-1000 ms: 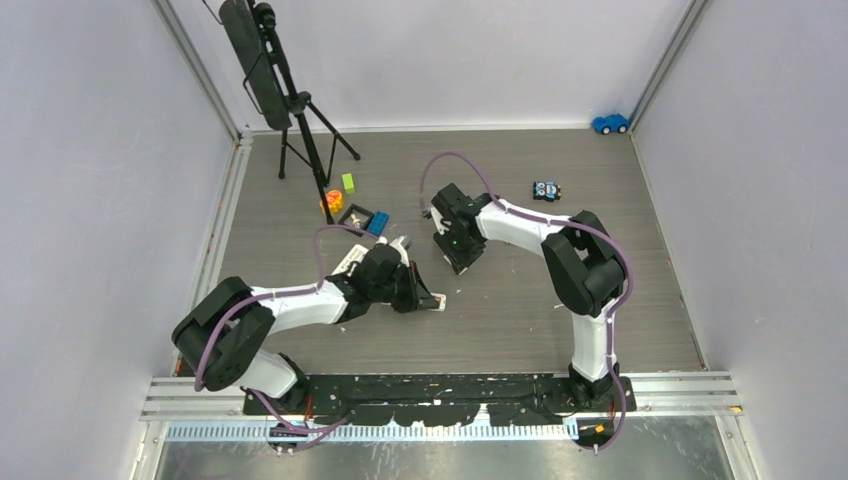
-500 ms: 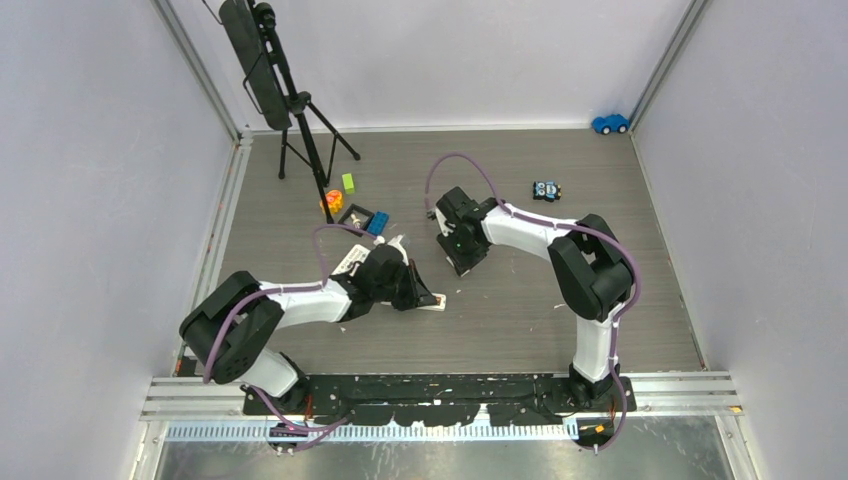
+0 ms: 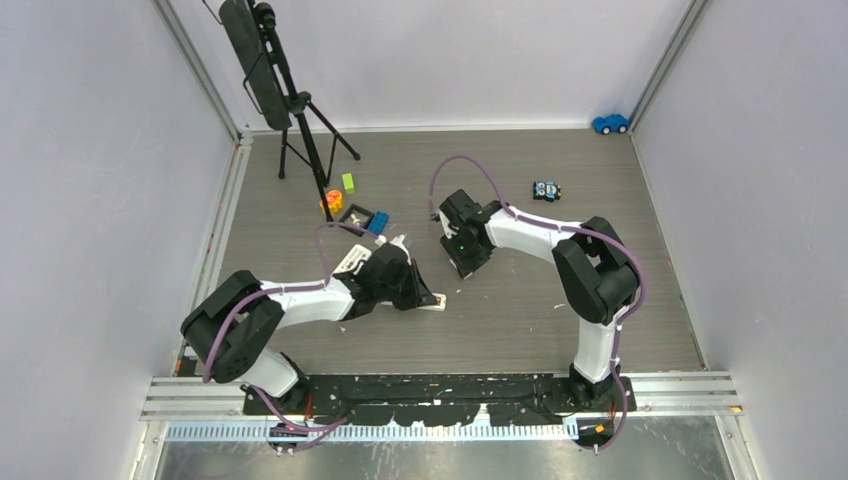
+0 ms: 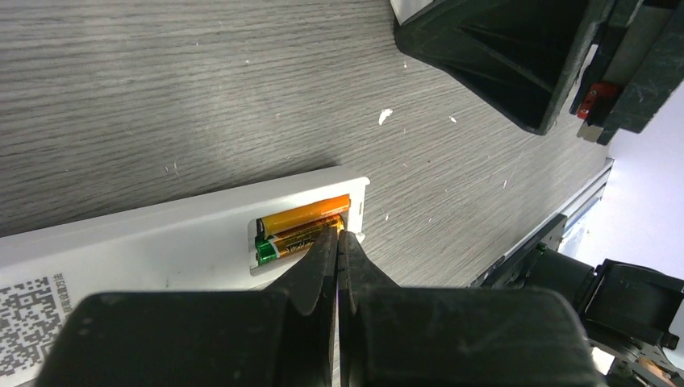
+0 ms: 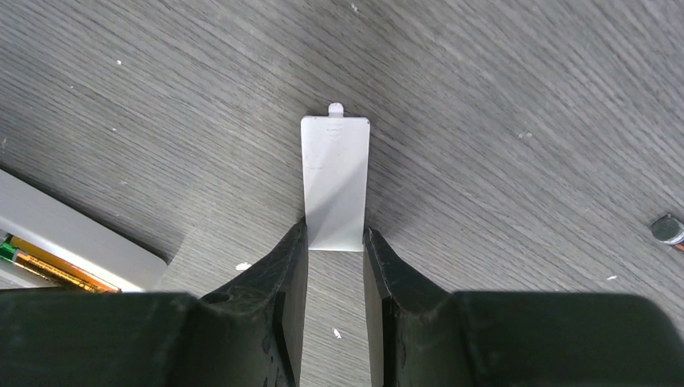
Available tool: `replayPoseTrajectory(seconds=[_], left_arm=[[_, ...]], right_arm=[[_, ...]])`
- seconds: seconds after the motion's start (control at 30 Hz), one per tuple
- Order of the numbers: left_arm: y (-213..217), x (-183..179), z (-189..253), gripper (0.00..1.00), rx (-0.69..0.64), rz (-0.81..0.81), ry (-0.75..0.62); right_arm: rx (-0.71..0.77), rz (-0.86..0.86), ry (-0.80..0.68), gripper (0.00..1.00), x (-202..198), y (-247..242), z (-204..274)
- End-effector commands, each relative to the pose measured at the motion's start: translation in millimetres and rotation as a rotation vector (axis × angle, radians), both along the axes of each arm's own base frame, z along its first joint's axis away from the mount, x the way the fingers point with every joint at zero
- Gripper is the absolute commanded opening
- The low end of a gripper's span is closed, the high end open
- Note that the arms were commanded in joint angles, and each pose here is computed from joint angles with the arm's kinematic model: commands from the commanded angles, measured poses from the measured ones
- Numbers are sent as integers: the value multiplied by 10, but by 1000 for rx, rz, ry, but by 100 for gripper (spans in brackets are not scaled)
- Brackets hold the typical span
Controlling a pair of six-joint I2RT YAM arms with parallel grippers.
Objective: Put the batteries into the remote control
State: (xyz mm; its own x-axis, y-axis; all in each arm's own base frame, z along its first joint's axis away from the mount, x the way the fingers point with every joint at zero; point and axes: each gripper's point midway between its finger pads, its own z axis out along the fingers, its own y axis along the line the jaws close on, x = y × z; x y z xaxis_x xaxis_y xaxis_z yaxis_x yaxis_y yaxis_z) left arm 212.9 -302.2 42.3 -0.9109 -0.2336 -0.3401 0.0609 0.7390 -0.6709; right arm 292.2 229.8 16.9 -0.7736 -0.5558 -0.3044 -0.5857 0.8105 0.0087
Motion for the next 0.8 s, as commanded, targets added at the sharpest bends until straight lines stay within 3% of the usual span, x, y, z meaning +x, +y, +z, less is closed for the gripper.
replayPoseTrajectory(seconds=[0.0, 0.1, 0.37, 0.77], left_arm=[[57, 91, -21, 0, 64, 15, -30], [-76, 119, 233, 4, -14, -16, -66], [-277, 227, 912, 30, -119, -71, -172], [-85, 376, 855, 44, -74, -10, -146]], right_arm=[[-2, -20, -5, 18, -61, -68, 43], [10, -19, -19, 18, -54, -59, 71], [79, -9, -29, 18, -90, 25, 213], [181, -22, -77, 18, -209, 53, 515]])
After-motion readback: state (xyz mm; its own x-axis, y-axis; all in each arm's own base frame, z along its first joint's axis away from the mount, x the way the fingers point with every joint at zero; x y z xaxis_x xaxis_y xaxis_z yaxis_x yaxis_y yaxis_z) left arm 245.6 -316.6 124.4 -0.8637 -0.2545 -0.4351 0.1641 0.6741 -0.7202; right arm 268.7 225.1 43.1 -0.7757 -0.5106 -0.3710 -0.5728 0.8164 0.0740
